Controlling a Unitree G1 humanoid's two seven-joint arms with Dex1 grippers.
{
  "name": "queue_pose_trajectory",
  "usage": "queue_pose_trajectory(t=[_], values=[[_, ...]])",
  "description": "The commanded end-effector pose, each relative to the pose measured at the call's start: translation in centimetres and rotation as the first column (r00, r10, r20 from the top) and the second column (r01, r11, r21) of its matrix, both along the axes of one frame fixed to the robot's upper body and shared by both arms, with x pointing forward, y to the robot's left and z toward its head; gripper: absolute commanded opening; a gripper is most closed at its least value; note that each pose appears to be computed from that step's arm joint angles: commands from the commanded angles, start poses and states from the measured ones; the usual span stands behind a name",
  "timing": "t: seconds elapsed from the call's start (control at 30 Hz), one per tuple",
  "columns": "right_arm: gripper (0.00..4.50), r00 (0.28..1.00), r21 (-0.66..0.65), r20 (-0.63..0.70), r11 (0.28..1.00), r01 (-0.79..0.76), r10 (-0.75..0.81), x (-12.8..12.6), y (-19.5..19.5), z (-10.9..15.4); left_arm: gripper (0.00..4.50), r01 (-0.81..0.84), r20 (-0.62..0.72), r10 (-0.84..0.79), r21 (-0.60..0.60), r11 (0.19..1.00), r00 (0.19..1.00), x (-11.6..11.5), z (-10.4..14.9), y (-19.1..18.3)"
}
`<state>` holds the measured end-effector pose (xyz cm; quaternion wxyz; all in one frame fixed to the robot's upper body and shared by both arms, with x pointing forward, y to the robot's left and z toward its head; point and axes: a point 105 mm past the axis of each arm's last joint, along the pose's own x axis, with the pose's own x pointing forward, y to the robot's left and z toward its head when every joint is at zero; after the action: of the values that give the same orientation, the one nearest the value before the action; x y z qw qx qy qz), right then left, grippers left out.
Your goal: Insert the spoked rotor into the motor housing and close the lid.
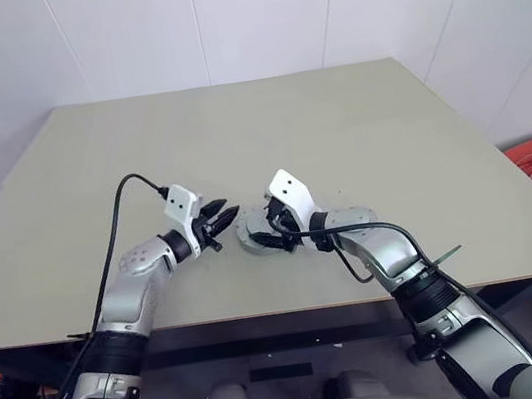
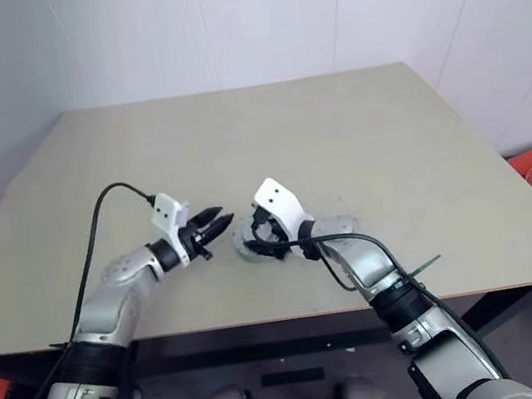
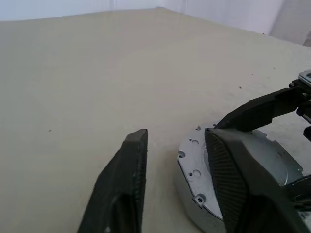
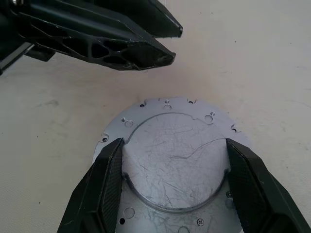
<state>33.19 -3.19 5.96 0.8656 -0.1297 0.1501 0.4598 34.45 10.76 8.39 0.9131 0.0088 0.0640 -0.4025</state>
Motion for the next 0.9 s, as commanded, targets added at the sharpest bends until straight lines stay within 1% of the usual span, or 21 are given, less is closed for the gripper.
queue_pose_trajectory(t=[0.03, 0.07, 0.1, 0.23, 0.37, 0.53, 0.77, 0.9], values=[[3.11, 0.999, -0.025, 0.000, 0.999, 0.032, -0.032, 0.4, -0.5, -0.3, 0.50, 0.084, 0.045, -0.084, 0.013, 0.996, 0.995, 0.4, 1.2, -1.1], [3.11, 0.999, -0.025, 0.000, 0.999, 0.032, -0.032, 0.4, -0.5, -0.3, 0.15, 0.102, 0.042, -0.103, 0.021, 0.995, 0.994, 0.4, 1.1, -1.3], [3.11, 1.000, -0.024, 0.000, 0.999, 0.032, -0.032, 0.3, -0.5, -0.3, 0.03, 0.117, 0.039, -0.118, 0.027, 0.993, 0.992, 0.4, 1.1, -1.5], [3.11, 1.000, -0.023, -0.001, 0.999, 0.031, -0.031, 0.3, -0.4, -0.3, 0.03, 0.201, 0.019, -0.202, 0.048, 0.978, 0.979, 0.2, 1.1, -2.2], [3.11, 0.999, -0.021, 0.000, 0.999, 0.032, -0.032, 0.3, -0.4, -0.3, 0.03, 0.248, 0.011, -0.249, 0.062, 0.967, 0.968, 0.3, 1.4, -2.4], [3.11, 0.999, -0.019, 0.002, 0.999, 0.032, -0.032, 0.3, -0.3, -0.2, 0.03, 0.269, -0.008, -0.269, 0.077, 0.960, 0.963, 0.5, 1.2, -2.3], [3.11, 0.999, -0.015, 0.003, 0.999, 0.034, -0.034, 0.3, -0.1, -0.2, 0.03, 0.309, -0.080, -0.302, 0.095, 0.946, 0.950, 0.1, 0.3, -2.1], [3.11, 0.999, -0.012, 0.004, 0.999, 0.037, -0.037, 0.3, -0.1, -0.1, 0.03, 0.300, -0.111, -0.288, 0.115, 0.947, 0.951, 0.4, -0.2, -2.0]])
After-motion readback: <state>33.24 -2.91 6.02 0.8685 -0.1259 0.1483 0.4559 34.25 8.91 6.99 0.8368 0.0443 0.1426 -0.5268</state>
